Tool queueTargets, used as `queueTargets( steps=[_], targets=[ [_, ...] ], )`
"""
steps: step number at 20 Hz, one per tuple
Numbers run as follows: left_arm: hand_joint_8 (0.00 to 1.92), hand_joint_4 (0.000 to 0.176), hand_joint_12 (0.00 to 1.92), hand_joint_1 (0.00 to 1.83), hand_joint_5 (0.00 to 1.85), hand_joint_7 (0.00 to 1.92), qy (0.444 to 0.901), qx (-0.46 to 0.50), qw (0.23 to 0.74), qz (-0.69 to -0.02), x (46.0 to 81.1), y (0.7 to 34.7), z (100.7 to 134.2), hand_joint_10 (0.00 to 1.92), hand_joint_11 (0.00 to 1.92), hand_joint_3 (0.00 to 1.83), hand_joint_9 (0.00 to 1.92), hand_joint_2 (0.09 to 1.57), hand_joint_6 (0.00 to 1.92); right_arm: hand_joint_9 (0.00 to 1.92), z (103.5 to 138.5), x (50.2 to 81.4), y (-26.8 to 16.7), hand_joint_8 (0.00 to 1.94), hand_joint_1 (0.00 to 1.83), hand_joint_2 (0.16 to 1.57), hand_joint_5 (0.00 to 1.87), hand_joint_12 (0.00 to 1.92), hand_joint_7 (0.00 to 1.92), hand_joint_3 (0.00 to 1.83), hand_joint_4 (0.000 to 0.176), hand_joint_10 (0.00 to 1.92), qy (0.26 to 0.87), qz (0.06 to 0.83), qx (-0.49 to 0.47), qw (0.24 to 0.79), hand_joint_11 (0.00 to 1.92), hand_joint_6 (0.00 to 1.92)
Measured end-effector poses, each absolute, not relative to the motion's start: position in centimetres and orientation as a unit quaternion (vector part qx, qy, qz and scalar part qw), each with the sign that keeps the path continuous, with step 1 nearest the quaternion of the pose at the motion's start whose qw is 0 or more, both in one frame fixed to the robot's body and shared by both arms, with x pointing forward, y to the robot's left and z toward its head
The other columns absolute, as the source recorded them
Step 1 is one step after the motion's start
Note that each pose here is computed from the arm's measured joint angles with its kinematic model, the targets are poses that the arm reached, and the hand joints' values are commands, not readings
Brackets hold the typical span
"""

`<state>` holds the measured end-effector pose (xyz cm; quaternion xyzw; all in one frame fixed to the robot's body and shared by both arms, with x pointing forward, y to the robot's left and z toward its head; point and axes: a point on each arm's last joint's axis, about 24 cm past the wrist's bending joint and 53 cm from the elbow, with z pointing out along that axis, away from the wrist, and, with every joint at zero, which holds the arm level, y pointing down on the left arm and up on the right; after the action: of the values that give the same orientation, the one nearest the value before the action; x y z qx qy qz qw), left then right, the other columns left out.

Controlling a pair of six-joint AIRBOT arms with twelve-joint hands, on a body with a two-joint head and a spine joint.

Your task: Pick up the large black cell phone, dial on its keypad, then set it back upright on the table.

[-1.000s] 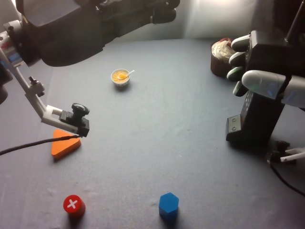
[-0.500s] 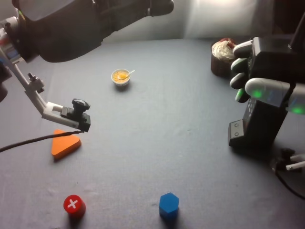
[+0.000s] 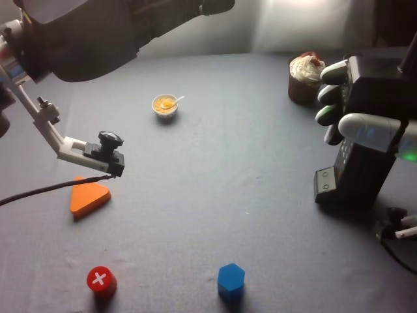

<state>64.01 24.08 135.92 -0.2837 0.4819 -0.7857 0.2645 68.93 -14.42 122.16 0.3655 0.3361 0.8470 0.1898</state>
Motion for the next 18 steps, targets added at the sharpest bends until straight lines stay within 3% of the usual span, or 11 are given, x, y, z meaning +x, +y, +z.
queueTargets(
  steps=[4, 12, 13, 14, 18],
  targets=[
    [0.00, 0.035, 0.41, 0.00, 0.24, 0.19, 0.481, -0.284, 0.264, -0.786, 64.01, 24.10, 135.96, 0.00, 0.00, 0.00, 0.16, 1.23, 0.00, 1.29, 122.18, 68.95, -14.46, 0.99, 1.24, 1.11, 0.95, 0.93, 1.06, 0.00, 0.000, 0.44, 0.337, 0.847, 0.365, 0.191, 1.16, 0.92],
    [0.00, 0.035, 0.44, 0.00, 0.25, 0.21, 0.481, -0.284, 0.264, -0.787, 64.00, 24.11, 135.98, 0.00, 0.00, 0.00, 0.17, 1.23, 0.00, 1.29, 122.22, 68.97, -14.52, 1.07, 1.23, 1.13, 0.90, 0.94, 1.01, 0.00, 0.000, 0.36, 0.337, 0.847, 0.363, 0.193, 1.12, 0.99],
    [0.00, 0.033, 0.40, 0.00, 0.25, 0.20, 0.480, -0.284, 0.264, -0.787, 64.00, 24.11, 135.98, 0.00, 0.00, 0.00, 0.16, 1.23, 0.00, 1.07, 122.22, 68.97, -14.53, 0.99, 1.35, 1.12, 0.88, 0.97, 0.96, 0.00, 0.000, 1.01, 0.337, 0.847, 0.363, 0.193, 1.07, 0.96],
    [0.00, 0.035, 0.41, 0.01, 0.26, 0.21, 0.480, -0.284, 0.264, -0.787, 64.00, 24.12, 135.99, 0.00, 0.00, 0.00, 0.17, 1.23, 0.00, 1.01, 122.22, 68.97, -14.52, 0.97, 1.37, 1.12, 0.88, 0.98, 0.94, 0.00, 0.000, 1.16, 0.337, 0.847, 0.363, 0.193, 1.03, 0.97],
    [0.01, 0.039, 0.41, 0.00, 0.24, 0.20, 0.480, -0.284, 0.264, -0.787, 64.00, 24.12, 136.00, 0.00, 0.00, 0.00, 0.16, 1.22, 0.01, 0.94, 122.19, 68.75, -14.38, 1.03, 1.37, 1.14, 0.80, 1.03, 0.90, 0.00, 0.000, 1.26, 0.341, 0.848, 0.358, 0.192, 0.90, 1.11]
  ],
)
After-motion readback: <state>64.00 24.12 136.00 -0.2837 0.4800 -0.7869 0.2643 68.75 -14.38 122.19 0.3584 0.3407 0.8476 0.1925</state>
